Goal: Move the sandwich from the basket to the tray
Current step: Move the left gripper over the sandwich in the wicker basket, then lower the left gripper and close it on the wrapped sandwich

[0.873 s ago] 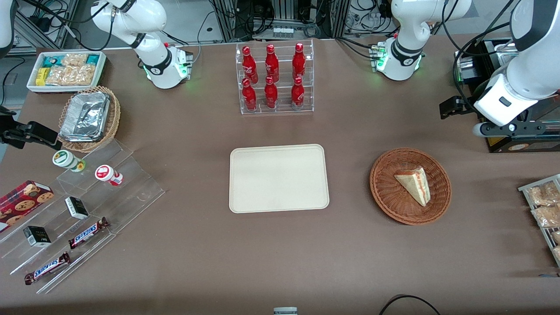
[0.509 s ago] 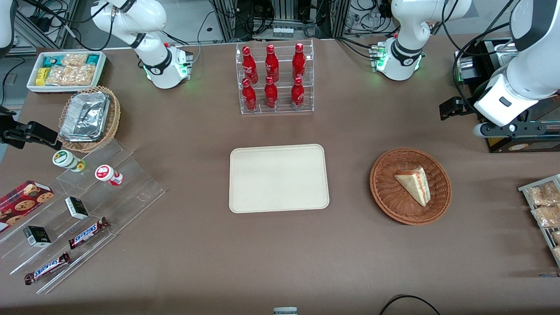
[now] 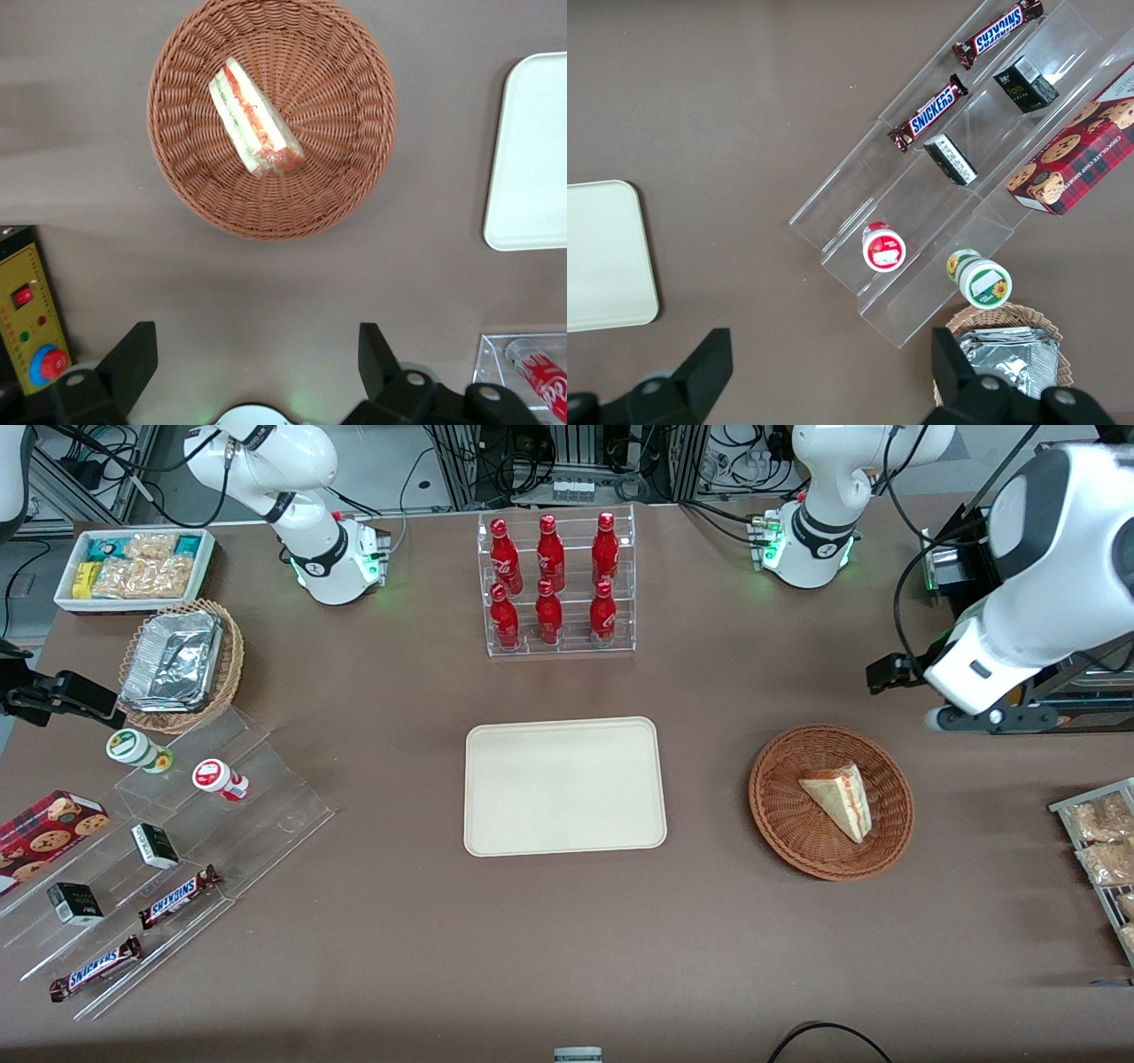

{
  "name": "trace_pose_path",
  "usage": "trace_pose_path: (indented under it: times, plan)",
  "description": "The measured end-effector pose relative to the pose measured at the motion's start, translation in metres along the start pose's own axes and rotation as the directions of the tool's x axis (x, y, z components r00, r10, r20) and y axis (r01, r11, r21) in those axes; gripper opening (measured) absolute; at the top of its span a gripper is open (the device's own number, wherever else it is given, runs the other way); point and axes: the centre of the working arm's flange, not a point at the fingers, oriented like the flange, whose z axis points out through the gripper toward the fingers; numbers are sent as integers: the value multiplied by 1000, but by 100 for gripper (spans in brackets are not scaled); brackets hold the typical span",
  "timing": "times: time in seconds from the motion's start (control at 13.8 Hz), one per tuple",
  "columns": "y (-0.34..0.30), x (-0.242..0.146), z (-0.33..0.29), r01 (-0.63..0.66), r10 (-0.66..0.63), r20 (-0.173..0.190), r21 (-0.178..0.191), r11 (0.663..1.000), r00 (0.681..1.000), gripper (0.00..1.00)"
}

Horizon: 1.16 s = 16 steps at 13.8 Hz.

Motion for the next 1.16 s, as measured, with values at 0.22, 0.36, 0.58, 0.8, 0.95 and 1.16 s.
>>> trace_pose_path:
  times: [0.22, 0.36, 0.58, 0.8, 0.95, 1.16]
  plan:
    - [0, 9, 43, 1, -1, -36, -4, 1000, 999, 100]
    - [-1, 11, 69, 4, -4, -53, -6, 1000, 999, 100]
    - [-3, 16, 100, 8, -9, -80, -10, 1000, 997, 100]
    - [-11, 18, 127, 47, -49, -107, -19, 999, 993, 100]
    - [-16, 21, 139, 134, -137, -115, -32, 990, 984, 100]
    - [-16, 32, 158, 317, -322, -119, -59, 947, 939, 100]
